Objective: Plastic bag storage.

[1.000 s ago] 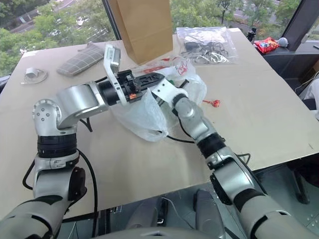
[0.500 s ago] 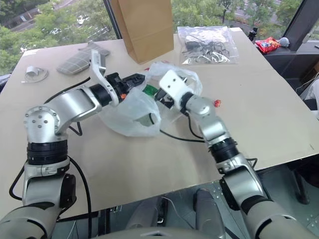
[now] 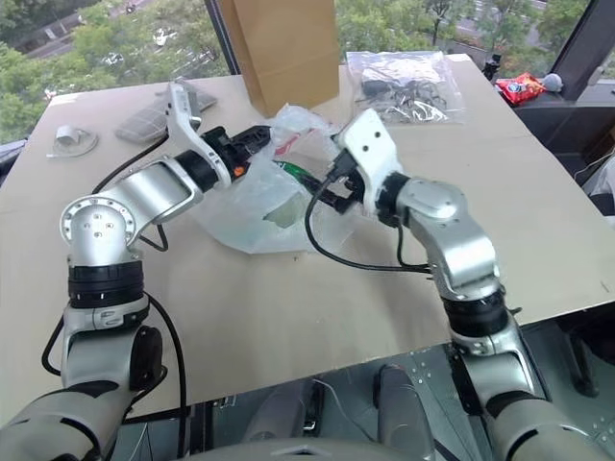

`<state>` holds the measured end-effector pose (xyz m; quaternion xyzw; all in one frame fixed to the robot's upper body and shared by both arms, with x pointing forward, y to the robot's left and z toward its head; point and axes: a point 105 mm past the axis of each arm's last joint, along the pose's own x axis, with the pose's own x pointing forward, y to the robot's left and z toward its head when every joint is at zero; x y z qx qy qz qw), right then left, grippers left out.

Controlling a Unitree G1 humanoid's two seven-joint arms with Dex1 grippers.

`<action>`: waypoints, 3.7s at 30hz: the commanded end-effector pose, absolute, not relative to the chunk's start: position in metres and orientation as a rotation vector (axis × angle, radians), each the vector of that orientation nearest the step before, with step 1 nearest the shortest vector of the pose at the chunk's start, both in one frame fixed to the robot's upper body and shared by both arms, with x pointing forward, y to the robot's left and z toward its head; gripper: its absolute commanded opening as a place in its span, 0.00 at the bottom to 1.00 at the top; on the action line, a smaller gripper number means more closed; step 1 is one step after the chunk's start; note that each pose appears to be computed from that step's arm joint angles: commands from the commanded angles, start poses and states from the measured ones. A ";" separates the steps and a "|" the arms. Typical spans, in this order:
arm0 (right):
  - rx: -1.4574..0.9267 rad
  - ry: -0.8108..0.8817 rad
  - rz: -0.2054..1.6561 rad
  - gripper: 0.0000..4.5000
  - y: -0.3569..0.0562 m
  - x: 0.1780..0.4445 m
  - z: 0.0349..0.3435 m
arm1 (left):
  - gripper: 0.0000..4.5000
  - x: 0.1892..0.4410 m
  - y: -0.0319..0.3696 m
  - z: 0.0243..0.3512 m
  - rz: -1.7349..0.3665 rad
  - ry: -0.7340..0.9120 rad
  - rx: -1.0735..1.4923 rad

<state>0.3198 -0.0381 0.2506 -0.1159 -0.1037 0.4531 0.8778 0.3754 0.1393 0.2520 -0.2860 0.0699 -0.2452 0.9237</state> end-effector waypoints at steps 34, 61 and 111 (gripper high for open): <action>-0.395 0.254 0.534 0.57 -0.191 0.417 0.123 | 0.00 0.361 0.149 0.275 -0.474 -0.016 -0.395; -0.260 0.040 0.800 0.18 -0.050 0.361 0.202 | 0.00 0.316 0.117 0.276 -0.826 0.009 -0.089; -0.358 -0.078 0.686 0.26 -0.070 0.391 0.213 | 0.60 0.313 0.176 0.271 -0.677 -0.071 0.018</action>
